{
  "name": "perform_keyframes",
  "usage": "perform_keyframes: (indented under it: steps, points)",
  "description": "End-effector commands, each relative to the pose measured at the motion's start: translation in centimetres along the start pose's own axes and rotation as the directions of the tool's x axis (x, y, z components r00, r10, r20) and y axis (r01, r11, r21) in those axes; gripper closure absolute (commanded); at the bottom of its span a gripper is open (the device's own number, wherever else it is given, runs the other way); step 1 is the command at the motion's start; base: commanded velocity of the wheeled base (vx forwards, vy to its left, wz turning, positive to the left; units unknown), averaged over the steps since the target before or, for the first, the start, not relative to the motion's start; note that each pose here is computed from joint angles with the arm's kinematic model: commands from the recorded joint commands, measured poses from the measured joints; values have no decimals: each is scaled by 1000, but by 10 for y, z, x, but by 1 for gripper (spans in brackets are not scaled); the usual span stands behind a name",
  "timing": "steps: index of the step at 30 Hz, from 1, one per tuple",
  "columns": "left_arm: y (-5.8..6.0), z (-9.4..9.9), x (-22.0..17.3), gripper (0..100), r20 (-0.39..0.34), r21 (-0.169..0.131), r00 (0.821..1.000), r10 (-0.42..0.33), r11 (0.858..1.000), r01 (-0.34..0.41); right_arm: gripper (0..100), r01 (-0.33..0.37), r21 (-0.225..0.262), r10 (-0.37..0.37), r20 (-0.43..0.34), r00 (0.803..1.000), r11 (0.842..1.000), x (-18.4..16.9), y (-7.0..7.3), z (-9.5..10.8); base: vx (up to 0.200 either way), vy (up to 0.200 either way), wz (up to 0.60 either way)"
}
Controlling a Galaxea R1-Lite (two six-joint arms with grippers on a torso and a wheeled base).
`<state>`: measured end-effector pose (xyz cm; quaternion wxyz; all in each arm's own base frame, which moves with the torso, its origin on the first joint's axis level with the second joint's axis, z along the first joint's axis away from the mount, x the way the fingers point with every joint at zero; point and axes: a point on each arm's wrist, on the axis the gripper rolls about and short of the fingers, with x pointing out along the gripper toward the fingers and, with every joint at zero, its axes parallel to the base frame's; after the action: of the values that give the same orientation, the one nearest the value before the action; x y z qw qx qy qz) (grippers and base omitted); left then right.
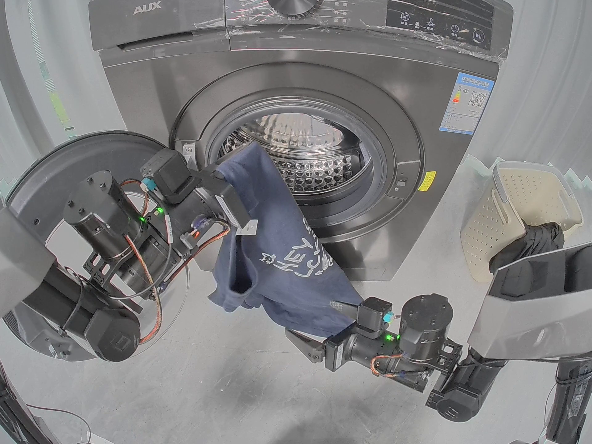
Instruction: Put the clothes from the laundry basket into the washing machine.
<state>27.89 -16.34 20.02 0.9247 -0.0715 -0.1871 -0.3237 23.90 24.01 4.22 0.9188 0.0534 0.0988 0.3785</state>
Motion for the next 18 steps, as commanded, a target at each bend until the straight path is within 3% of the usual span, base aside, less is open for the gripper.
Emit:
perform_keyframes:
  steps: [1,5,11,15,18]
  points:
    - [-6,2,-1,100,4,-5,1000,-18,1000,18,0,25,-2,-25,30,999,1000,21,-12,-4,0,0,0]
    - [-6,2,-1,100,2,-6,1000,-18,1000,18,0,14,-7,-13,79,997,1000,32,-11,4,0,0,0]
    - [-6,1,-1,100,1,-8,1000,-18,1000,18,0,-4,-10,5,66,998,1000,33,-4,0,0,0,0]
    - [-6,2,0,100,5,-7,1000,-16,1000,16,0,24,-6,-24,47,999,1000,36,-15,-8,0,0,0]
    - [-6,3,0,100,8,-7,1000,-17,1000,17,0,23,-6,-23,32,999,1000,35,-14,-12,0,0,0]
